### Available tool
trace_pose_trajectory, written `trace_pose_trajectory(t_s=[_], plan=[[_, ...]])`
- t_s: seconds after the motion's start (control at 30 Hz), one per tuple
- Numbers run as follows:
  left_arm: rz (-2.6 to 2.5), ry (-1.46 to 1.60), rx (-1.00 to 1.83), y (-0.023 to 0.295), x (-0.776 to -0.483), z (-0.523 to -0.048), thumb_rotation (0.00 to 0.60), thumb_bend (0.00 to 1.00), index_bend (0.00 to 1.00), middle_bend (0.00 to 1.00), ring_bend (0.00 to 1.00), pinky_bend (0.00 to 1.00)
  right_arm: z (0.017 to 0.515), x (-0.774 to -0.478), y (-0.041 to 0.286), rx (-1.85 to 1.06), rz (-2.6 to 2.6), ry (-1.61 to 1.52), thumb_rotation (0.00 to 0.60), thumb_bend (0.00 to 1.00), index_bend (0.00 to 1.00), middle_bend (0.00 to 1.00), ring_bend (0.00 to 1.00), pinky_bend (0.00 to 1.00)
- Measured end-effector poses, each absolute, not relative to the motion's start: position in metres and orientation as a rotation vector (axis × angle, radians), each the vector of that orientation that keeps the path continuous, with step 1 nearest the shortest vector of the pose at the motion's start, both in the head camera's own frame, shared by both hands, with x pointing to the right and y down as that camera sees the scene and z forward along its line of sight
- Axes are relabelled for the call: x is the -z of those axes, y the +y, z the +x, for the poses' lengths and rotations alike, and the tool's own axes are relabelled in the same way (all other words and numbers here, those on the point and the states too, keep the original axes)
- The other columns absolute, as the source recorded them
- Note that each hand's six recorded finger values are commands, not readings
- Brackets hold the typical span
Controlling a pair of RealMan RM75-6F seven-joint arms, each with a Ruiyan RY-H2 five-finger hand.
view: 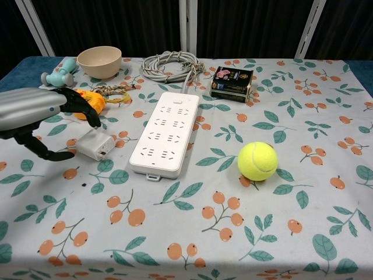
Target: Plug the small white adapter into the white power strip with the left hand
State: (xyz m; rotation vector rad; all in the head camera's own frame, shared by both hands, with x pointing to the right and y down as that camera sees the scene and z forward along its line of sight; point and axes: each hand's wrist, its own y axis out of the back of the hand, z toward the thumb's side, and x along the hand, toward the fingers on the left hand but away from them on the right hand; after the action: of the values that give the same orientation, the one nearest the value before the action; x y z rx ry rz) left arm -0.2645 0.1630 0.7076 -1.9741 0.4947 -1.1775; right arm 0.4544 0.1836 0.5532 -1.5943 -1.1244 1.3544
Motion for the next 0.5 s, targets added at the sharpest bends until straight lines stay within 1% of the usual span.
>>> trace_pose_trajectory(t_s=[0.27, 0.5], plan=[[-1.998, 0.44, 1.217, 0.168, -0.716, -0.26, 0.6, 0.26, 0.27, 0.27, 0.1, 0.0, 0.455, -0.554, 0.185, -1.363, -1.596, -1.122, 0.6, 0.06, 0.03, 0.07, 0.0, 0.0], [-2.035, 0.44, 1.229, 0.161, -0.724, -0.249, 0.6, 0.26, 0.27, 0.29, 0.1, 0.0, 0.456, -0.553, 0.188, -1.363, -1.594, -1.128, 0.6, 0.06, 0.03, 0.07, 0.0, 0.0]])
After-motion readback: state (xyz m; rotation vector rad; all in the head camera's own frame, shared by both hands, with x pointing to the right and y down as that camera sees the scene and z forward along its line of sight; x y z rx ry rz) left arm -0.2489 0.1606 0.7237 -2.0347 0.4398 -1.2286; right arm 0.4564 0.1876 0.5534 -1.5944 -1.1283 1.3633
